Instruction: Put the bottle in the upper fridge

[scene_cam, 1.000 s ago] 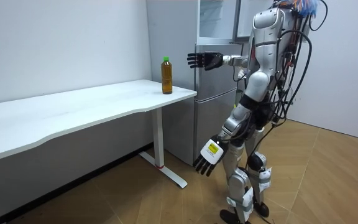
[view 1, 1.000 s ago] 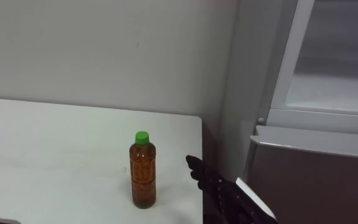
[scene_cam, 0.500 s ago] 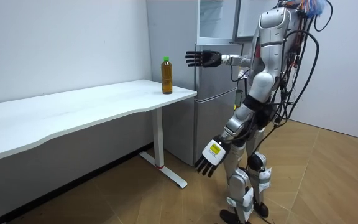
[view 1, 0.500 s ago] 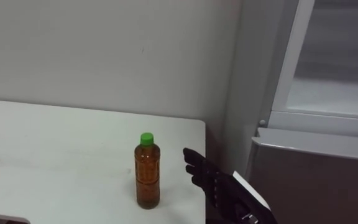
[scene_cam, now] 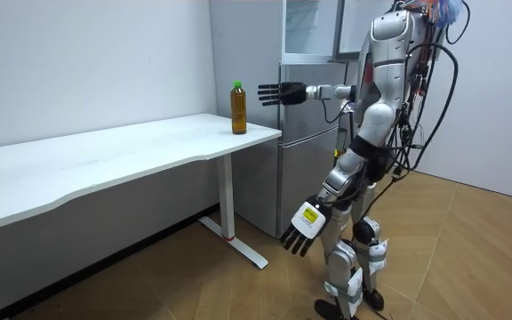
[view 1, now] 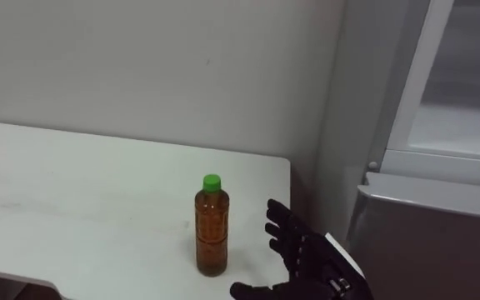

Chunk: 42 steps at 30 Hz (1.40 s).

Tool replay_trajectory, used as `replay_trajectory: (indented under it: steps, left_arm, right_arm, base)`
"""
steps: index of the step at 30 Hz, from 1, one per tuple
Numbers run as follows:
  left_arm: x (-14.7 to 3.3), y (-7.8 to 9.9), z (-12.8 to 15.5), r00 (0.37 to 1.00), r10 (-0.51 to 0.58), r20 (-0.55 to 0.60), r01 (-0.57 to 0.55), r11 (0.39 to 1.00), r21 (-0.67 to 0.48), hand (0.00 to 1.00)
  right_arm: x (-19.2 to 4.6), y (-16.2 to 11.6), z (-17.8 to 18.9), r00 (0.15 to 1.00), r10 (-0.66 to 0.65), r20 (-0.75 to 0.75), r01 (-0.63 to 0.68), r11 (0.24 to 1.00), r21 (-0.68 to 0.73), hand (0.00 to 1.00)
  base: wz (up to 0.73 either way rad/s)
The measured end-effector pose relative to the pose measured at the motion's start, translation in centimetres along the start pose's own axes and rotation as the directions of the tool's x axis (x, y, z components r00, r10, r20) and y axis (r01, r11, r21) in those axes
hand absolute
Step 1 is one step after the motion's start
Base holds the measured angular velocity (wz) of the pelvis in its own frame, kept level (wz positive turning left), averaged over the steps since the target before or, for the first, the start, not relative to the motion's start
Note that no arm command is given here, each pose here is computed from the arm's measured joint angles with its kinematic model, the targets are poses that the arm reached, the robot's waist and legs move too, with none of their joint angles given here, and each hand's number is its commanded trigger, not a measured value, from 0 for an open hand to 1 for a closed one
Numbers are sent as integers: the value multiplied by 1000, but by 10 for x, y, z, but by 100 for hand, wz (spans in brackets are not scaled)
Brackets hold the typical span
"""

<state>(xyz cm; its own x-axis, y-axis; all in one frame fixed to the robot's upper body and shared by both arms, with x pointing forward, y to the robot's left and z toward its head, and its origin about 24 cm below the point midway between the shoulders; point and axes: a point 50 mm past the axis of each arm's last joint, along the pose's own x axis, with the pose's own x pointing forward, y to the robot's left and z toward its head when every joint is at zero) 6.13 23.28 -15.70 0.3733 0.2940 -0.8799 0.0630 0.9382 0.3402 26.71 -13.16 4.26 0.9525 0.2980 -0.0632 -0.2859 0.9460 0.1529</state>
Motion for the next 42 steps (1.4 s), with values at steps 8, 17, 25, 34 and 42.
replay_trajectory:
  steps: [8, 17, 25, 34, 42]
  left_arm:
    - [-4, -4, -15, 999, 23, -42, -22, 999, 25, 0]
    - [-12, -11, -41, 990, -1, -139, 14, 996, 92, 0]
    - [-13, -21, -40, 986, -51, -161, 72, 989, 130, 0]
    - [-12, -22, -32, 990, -51, -130, 71, 987, 147, 0]
    - [-11, -22, -31, 991, -52, -126, 71, 986, 152, 0]
  right_arm:
    - [12, -12, -10, 990, -131, -59, 131, 991, -12, 0]
    - [23, -23, -13, 970, -231, -75, 231, 973, -9, 0]
    - [40, -24, -11, 960, -264, -95, 259, 964, -63, 0]
    - [49, -26, 3, 944, -327, -46, 323, 943, -76, 0]
    - [58, -31, 2, 921, -384, -69, 377, 921, -96, 0]
  base:
    - [10]
    - [17]
    - [8]
    - [16]
    - [15]
